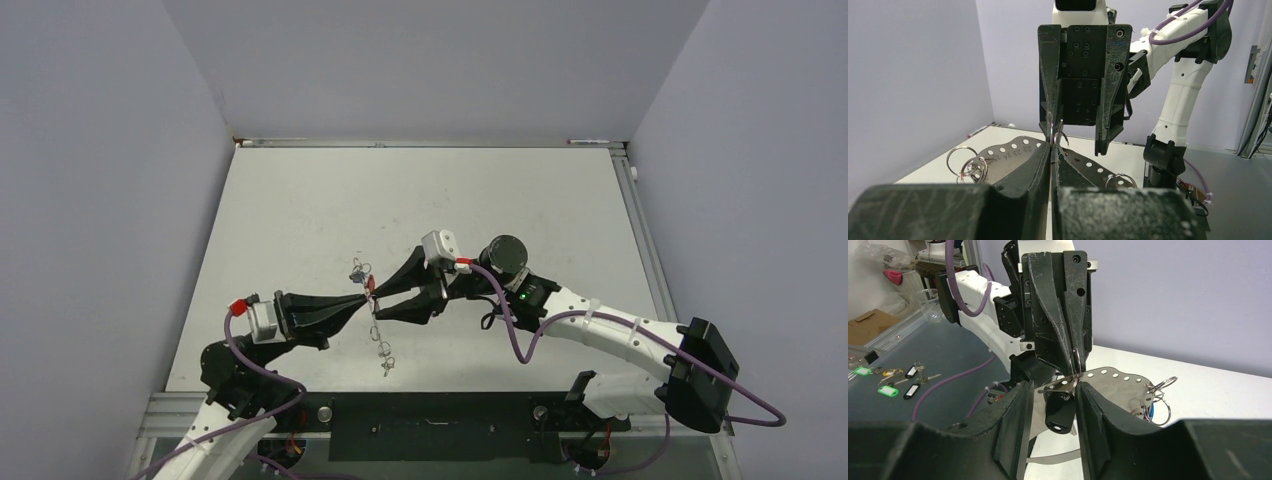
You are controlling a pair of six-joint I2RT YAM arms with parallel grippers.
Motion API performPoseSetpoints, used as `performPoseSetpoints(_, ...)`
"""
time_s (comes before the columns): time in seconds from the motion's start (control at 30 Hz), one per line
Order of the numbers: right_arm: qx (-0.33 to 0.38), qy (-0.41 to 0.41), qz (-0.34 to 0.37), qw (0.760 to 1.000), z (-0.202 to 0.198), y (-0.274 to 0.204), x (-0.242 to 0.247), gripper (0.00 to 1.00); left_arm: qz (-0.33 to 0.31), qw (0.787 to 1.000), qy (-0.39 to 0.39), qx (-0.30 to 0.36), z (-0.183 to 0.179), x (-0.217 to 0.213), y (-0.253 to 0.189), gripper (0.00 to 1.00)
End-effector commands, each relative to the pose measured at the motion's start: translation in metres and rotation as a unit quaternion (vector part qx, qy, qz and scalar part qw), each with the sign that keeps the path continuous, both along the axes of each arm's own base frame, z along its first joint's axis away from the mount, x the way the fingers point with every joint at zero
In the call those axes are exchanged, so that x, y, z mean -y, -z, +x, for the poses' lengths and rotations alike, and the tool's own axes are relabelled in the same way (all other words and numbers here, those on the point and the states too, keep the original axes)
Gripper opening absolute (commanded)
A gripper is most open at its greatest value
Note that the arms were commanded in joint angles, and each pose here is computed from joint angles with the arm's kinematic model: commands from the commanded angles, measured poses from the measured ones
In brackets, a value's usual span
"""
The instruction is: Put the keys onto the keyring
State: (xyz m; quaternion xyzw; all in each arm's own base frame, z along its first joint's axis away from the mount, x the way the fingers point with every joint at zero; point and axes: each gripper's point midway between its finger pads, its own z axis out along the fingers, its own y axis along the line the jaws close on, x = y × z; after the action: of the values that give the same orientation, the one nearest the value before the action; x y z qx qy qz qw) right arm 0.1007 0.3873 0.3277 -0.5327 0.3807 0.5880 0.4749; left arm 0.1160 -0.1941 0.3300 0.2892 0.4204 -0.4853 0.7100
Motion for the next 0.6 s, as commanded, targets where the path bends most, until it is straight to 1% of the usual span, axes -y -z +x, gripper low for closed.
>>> performPoseSetpoints(0.0,0.031,0.000,0.048,0.998,-0.0008,-0.0294,-0.0026,0.36,-0.029,0.999,0.016,0.035,-0.0121,-0.0047,-0.0209,0.00)
performPoseSetpoints(0.2,0.020,0.015,0.052,0.998,0.0060,-0.0325,-0.0064,0.36,-0.032,0.999,0.023,0.038,-0.0144,-0.0051,-0.0215,0.00)
performPoseSetpoints(0.57,0.003,0.012,0.060,0.998,0.0085,-0.0365,-0.0118,0.31,-0.029,0.998,0.037,0.038,-0.0183,-0.0033,-0.0197,0.00)
